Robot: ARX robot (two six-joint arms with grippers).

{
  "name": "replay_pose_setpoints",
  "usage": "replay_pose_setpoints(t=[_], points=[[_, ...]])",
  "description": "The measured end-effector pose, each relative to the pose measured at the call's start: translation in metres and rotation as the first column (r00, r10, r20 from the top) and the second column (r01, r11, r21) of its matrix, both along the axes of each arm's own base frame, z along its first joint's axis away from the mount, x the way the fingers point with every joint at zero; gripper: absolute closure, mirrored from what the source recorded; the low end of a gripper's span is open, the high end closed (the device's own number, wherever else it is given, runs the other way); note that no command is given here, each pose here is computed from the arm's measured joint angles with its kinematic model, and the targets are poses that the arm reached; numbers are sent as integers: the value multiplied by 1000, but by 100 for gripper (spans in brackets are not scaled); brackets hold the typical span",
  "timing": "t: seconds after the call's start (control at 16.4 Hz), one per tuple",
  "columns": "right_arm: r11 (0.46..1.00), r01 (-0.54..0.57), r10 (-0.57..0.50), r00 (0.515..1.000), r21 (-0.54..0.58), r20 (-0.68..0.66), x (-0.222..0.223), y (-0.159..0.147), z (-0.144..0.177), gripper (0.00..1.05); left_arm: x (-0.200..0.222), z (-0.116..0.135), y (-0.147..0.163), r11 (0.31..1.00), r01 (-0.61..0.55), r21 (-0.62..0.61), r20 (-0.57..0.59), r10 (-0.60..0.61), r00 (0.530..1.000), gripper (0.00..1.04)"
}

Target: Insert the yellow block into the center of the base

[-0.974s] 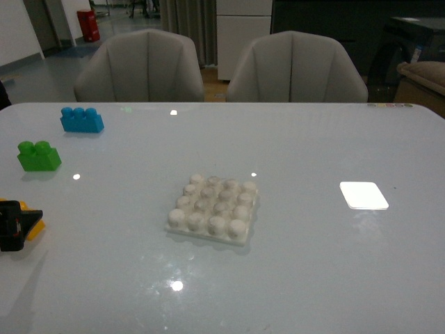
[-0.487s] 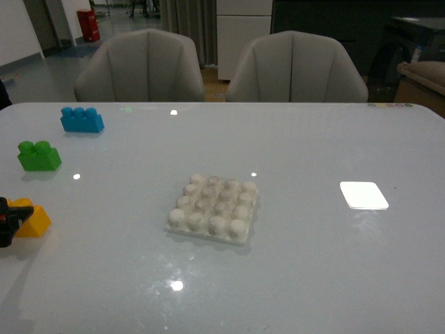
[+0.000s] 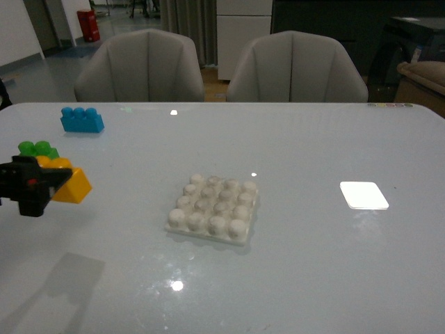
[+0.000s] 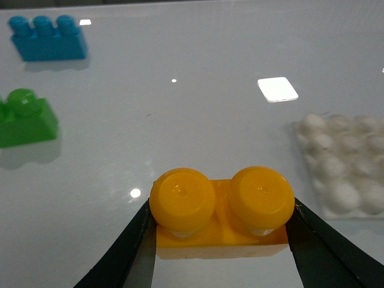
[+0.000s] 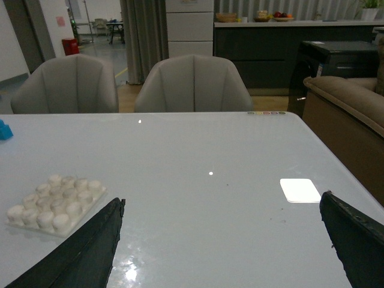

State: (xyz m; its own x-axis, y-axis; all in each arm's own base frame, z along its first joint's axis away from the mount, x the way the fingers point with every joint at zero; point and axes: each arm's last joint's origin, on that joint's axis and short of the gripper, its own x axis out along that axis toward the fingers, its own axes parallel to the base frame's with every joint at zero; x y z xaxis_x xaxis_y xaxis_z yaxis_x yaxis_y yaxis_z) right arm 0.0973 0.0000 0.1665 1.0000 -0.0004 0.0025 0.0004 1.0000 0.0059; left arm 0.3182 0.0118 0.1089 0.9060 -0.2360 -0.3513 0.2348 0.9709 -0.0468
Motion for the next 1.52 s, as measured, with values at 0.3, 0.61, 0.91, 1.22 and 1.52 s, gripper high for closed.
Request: replay_pose_setpoints(t=[0.3,0.61,0.91,1.22,1.52], points=[[1000,0,0,1000,0,0,0,0,0,6,-1,15,-42,998,61,8,23,-61,998,49],[1000,0,0,1000,0,0,0,0,0,6,2,20,-102,992,129,3,30,-129,991,49],[1000,0,0,1000,0,0,0,0,0,6,10,-6,-180,980,195,44,-5,-195,981,49],[1000,0,0,1000,0,0,0,0,0,6,49,-40,-183,992,93,90,-84,-85,993,51],[1000,0,0,1000,0,0,0,0,0,6,49,-43,-184,993,95,64,-104,-88,991,51]])
